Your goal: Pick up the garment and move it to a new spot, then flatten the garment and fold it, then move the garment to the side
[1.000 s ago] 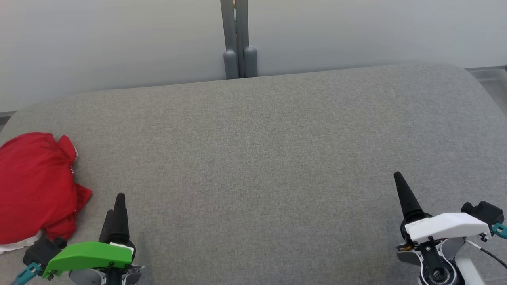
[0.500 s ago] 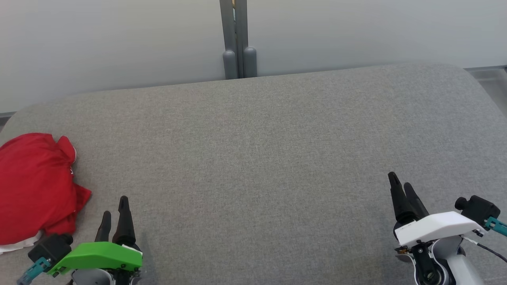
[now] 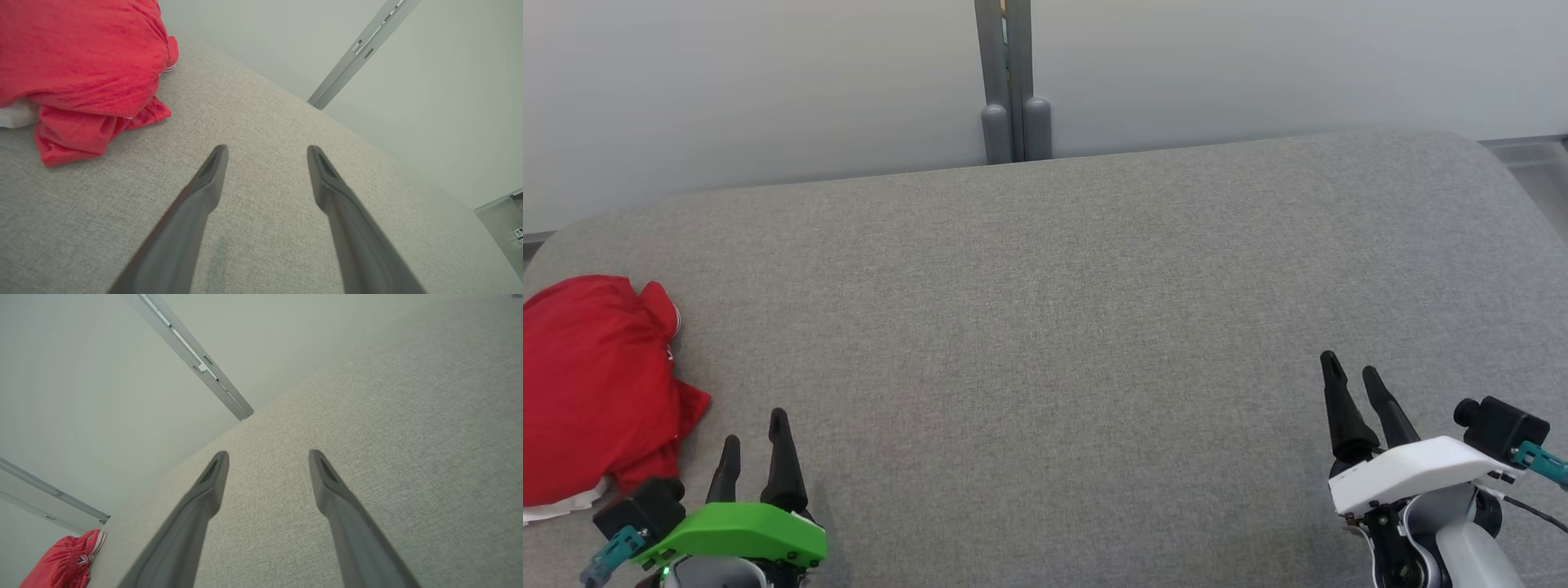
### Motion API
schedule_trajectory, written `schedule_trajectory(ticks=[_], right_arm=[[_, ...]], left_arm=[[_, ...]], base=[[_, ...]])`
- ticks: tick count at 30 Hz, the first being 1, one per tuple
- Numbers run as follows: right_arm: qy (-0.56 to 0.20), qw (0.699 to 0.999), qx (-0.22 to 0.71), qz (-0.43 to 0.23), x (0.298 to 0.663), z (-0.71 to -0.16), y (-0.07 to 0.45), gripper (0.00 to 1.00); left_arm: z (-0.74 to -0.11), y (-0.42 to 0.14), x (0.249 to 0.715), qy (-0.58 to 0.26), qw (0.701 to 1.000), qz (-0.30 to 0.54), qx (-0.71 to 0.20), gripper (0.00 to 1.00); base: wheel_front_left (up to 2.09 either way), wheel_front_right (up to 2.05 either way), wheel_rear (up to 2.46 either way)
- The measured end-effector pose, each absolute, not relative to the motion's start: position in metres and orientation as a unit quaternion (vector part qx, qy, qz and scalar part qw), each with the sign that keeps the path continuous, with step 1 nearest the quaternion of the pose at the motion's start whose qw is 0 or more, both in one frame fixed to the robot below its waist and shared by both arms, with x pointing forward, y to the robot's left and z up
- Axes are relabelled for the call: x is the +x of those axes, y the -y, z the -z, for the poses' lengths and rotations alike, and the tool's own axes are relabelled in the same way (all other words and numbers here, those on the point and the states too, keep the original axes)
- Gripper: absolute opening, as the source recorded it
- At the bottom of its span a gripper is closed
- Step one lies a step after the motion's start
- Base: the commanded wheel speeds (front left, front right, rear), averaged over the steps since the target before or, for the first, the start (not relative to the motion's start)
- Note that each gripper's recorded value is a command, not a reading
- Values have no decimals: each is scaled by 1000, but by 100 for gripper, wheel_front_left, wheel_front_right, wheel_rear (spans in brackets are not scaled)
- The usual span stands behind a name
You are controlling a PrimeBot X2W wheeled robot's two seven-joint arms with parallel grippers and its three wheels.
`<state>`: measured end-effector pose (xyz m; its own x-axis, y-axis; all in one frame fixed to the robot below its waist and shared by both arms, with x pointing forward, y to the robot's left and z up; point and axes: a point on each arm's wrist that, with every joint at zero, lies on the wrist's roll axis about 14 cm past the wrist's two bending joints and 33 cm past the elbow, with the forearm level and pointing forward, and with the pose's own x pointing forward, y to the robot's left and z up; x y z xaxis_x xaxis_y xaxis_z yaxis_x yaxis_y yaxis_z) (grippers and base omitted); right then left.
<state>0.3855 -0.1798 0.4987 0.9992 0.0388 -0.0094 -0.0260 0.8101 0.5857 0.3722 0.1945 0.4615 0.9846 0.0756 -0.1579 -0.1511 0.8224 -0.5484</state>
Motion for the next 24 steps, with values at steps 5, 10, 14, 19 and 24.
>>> schedule_trajectory(ticks=[5,10,14,19,24], right_arm=[[-6,960,278,-20,385,-500,179,100],[-4,968,249,-24,384,-500,179,100],[1,975,221,-30,384,-501,176,100],[6,979,199,-35,384,-503,175,100],[10,984,174,-41,383,-505,173,100]], left_arm=[[-463,-195,372,-61,962,-59,-260,100],[-466,-193,373,-56,970,-53,-229,100],[-470,-193,374,-48,978,-50,-198,100],[-472,-192,374,-43,983,-48,-171,100],[-474,-191,374,-38,988,-44,-144,100]], base=[[0,0,0],[0,0,0],[0,0,0],[0,0,0],[0,0,0]])
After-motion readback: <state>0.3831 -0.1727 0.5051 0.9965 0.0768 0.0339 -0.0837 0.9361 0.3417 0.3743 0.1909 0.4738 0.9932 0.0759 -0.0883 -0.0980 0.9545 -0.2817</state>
